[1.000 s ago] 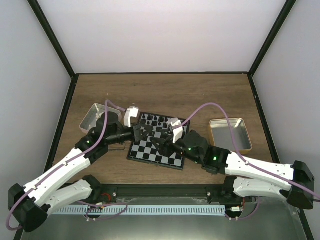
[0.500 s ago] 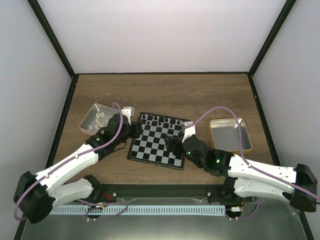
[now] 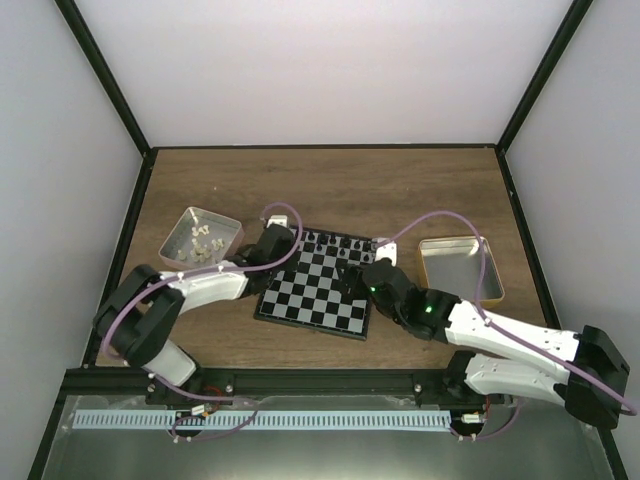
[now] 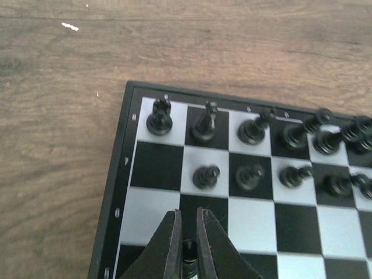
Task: Set up the chess pieces on the board
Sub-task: Place the chess piece on the chessboard.
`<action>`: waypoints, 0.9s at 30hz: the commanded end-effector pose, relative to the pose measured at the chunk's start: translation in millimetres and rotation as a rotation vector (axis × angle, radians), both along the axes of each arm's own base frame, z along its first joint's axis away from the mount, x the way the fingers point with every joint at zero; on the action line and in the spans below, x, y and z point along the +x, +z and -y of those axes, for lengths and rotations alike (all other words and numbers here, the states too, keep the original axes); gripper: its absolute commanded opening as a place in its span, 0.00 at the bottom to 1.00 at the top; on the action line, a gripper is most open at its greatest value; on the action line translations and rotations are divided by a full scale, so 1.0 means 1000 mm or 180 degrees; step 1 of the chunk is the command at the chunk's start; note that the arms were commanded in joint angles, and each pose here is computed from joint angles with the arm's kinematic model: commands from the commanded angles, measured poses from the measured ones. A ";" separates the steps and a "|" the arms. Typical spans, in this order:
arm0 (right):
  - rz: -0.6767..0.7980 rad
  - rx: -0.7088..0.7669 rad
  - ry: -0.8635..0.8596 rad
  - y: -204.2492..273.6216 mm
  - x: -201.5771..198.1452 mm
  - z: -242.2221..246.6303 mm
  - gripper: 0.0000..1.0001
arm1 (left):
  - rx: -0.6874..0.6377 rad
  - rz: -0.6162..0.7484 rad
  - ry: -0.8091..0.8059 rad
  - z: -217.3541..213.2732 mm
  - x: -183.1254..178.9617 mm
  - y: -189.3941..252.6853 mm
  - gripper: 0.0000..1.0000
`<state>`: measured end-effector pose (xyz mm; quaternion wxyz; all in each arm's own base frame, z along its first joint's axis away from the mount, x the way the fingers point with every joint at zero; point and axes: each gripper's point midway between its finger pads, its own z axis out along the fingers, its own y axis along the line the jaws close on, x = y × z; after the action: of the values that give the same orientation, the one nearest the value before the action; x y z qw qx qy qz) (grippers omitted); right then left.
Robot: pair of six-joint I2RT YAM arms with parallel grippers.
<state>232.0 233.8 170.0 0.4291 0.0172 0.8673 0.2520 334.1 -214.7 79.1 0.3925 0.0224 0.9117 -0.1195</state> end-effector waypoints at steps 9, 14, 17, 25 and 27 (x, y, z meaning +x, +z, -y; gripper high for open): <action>0.0131 0.0063 0.0132 0.016 0.006 -0.011 0.82 | -0.0019 0.0267 0.0211 -0.004 0.057 -0.013 0.04; 0.0098 0.0034 0.0123 0.015 0.009 -0.014 0.82 | -0.0054 0.0184 0.0170 -0.001 0.060 -0.025 0.04; 0.0056 0.0031 0.0131 0.013 0.009 -0.016 0.82 | -0.0058 0.0116 0.0126 0.002 0.059 -0.034 0.04; 0.0020 0.0083 0.0119 0.014 0.008 -0.015 0.82 | -0.0065 0.0092 0.0176 -0.005 0.051 -0.034 0.04; 0.0022 0.0091 0.0124 0.015 0.008 -0.016 0.82 | -0.0068 0.0104 0.0180 -0.006 0.050 -0.032 0.04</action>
<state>235.0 246.8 164.6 0.4156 -0.0070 0.8726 0.2565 392.2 -214.2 50.7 0.4196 -0.0061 0.8997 -0.1204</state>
